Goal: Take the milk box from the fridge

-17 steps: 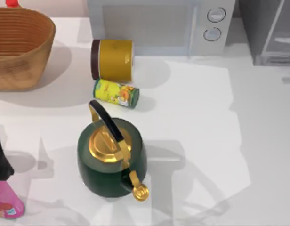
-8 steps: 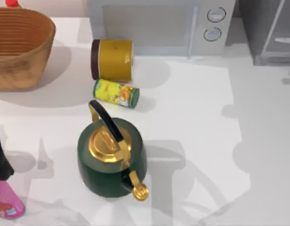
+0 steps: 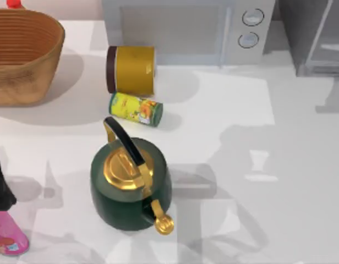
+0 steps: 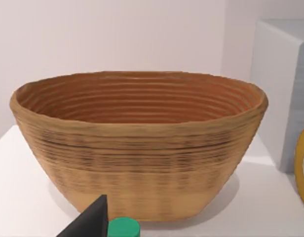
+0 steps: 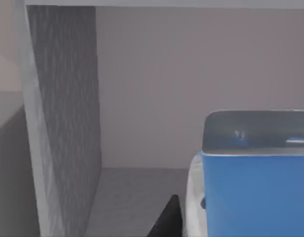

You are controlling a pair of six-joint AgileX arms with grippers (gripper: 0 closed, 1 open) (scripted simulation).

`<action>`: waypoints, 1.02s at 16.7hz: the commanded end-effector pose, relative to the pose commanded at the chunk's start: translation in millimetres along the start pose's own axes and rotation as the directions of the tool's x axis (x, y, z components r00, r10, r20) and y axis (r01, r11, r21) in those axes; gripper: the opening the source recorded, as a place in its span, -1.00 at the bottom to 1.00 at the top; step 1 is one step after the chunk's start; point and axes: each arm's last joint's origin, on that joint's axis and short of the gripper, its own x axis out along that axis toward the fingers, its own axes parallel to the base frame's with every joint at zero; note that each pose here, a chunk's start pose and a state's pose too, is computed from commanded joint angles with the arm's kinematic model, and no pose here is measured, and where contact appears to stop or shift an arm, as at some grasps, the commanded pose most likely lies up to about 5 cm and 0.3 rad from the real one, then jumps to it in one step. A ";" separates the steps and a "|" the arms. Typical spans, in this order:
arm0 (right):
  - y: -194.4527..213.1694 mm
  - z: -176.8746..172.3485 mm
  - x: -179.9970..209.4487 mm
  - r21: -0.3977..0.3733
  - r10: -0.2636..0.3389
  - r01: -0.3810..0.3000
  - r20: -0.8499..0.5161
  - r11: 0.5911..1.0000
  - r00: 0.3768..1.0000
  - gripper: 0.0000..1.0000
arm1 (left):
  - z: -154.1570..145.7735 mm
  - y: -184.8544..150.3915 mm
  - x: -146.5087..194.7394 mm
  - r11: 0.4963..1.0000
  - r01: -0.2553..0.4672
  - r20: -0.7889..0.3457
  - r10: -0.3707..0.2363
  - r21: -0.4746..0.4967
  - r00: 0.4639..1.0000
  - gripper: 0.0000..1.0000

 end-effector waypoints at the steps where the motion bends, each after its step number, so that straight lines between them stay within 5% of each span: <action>1: 5.8 10.4 -20.0 -0.001 -0.001 0.001 0.011 1.000 1.000 -1.00 | 0.0 0.0 0.0 1.000 0.000 0.000 0.000 0.000 1.000 1.00; 4: 21.4 25.8 -85.0 -0.001 -0.001 0.001 0.053 1.000 0.999 -1.00 | 0.0 0.0 0.0 1.000 0.000 0.000 0.000 0.000 1.000 1.00; 8: 33.6 0.1 -147.1 0.009 0.002 -0.002 0.047 1.000 0.999 -1.00 | 0.0 0.0 0.0 1.000 0.000 0.000 0.000 0.000 1.000 1.00; 17: 41.2 -57.8 -178.8 0.017 0.012 -0.012 -0.027 1.000 1.000 -1.00 | 0.0 0.0 0.0 1.000 0.000 0.000 0.000 0.000 1.000 1.00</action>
